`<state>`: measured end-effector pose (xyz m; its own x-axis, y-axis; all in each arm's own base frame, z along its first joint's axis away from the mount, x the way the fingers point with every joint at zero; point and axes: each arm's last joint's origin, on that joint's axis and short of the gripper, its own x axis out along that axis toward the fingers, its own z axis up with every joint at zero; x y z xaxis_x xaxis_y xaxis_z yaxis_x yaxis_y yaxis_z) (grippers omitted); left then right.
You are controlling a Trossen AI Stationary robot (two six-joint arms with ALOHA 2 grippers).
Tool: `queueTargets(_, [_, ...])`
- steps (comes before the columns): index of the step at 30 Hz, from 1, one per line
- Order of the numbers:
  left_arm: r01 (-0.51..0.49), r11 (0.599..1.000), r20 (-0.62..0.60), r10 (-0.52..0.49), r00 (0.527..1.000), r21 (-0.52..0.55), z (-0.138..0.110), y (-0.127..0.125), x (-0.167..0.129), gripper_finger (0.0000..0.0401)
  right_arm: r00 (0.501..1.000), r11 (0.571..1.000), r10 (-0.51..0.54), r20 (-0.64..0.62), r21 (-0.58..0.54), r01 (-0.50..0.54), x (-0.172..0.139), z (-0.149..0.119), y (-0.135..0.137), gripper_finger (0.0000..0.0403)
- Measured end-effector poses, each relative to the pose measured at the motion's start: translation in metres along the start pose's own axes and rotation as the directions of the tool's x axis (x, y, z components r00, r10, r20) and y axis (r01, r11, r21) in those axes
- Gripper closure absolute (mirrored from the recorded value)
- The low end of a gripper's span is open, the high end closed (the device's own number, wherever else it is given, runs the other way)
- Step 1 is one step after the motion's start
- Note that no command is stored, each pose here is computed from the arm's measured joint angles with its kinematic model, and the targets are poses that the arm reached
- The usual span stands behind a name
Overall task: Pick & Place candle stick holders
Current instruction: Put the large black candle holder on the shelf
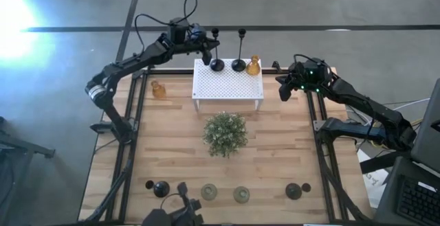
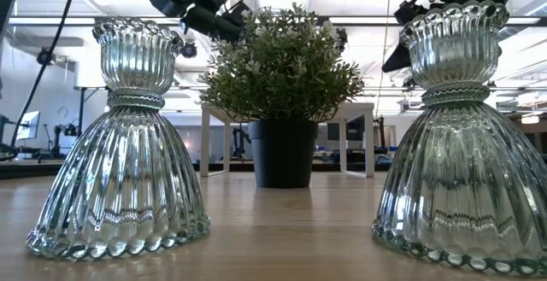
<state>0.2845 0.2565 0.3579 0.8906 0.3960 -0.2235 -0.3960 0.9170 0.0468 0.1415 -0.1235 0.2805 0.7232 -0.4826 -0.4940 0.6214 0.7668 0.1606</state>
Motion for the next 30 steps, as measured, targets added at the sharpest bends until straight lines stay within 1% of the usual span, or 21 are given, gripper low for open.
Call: queueTargets(30, [0.000, 1.000, -0.037, 0.000, 0.999, -0.011, -0.0041, 0.0003, -0.0005, 0.0383, 1.000, 1.000, 0.000, 0.002, 0.000, 0.000, 0.0000, 0.0002, 0.0000, 0.0394])
